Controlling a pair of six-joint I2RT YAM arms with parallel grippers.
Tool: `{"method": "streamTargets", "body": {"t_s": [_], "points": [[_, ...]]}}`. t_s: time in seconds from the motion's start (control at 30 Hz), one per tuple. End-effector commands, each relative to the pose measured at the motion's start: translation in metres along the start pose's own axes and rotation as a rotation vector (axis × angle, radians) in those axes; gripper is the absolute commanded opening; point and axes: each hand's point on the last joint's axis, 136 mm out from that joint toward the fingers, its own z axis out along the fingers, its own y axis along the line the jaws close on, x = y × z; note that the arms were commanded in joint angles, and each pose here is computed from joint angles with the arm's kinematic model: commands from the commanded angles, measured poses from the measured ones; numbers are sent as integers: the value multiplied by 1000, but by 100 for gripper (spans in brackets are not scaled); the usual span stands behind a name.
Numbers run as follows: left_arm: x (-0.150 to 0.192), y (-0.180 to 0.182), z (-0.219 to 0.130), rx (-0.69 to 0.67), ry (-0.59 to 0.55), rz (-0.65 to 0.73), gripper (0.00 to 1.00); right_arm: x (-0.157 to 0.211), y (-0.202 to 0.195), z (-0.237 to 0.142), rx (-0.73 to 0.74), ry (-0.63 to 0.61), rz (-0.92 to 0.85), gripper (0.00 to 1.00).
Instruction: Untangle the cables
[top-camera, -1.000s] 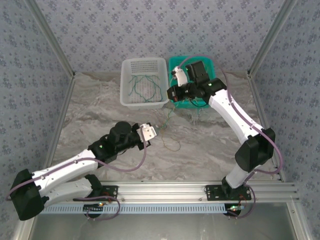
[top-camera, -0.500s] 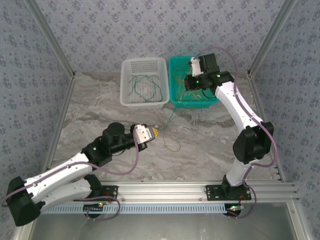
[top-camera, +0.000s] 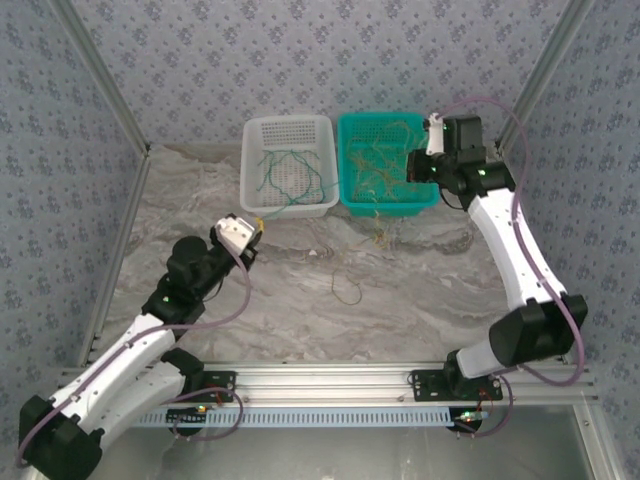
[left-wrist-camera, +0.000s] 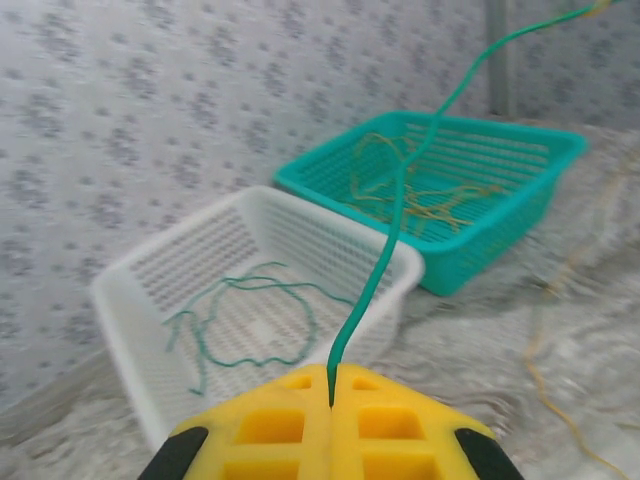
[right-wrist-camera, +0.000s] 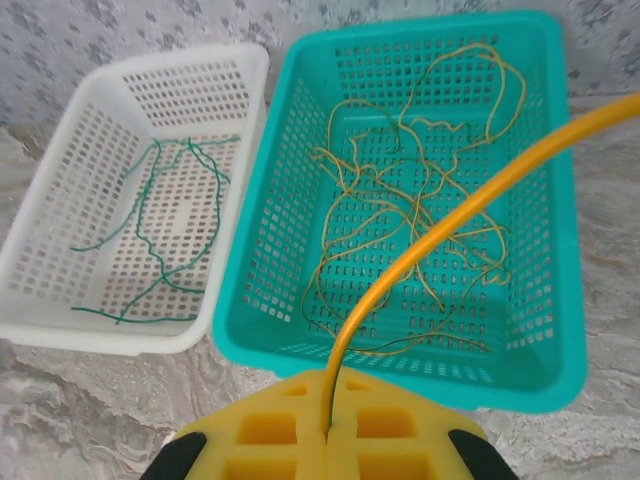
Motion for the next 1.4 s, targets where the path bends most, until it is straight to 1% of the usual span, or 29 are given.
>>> {"method": "streamTargets", "body": {"t_s": [0.0, 0.07, 0.13, 0.17, 0.3, 0.4, 0.47, 0.53, 0.6, 0.7, 0.83, 0.9, 0.93, 1.07, 1.13, 1.27, 1.37], "points": [[-48, 47, -15, -176, -142, -36, 0, -12, -12, -32, 50, -96, 56, 0], [-53, 60, -20, -222, -159, -39, 0, -13, -15, -49, 53, -132, 85, 0], [-53, 77, -25, -304, -171, -56, 0, -13, -20, -68, 60, -170, 119, 0], [-52, 82, -27, -333, -170, -53, 0, -19, -21, -78, 59, -213, 122, 0], [-44, 99, -26, -417, -105, -33, 0, -24, -37, -113, 107, -317, 169, 0], [-43, 107, -29, -440, -113, -47, 0, -25, -42, -127, 108, -356, 191, 0], [-48, 107, -29, -420, -143, -62, 0, -25, -42, -129, 97, -358, 195, 0], [-56, 96, -24, -341, -162, -58, 0, -24, -32, -128, 40, -351, 188, 0], [-64, 88, -17, -272, -153, -72, 0, -24, -22, -125, -16, -351, 174, 0], [-69, 79, -3, -180, -110, -115, 0, -19, -7, -117, -78, -335, 141, 0], [-62, 81, 18, -160, -22, -257, 0, -9, 9, -100, -121, -294, 105, 0], [-49, 79, 32, -152, 42, -321, 0, -4, 13, -93, -119, -274, 97, 0], [-40, 78, 39, -157, 94, -343, 0, -2, 15, -90, -120, -266, 90, 0], [-8, 80, 60, -220, 297, -391, 0, -1, 23, -81, -121, -252, 66, 0], [8, 86, 64, -294, 387, -423, 0, 0, 25, -78, -116, -246, 55, 0], [31, 77, 84, -290, 480, -448, 0, 1, 28, -71, -102, -239, 39, 0], [52, 72, 102, -293, 575, -444, 0, 4, 29, -65, -102, -226, 33, 0]]}}
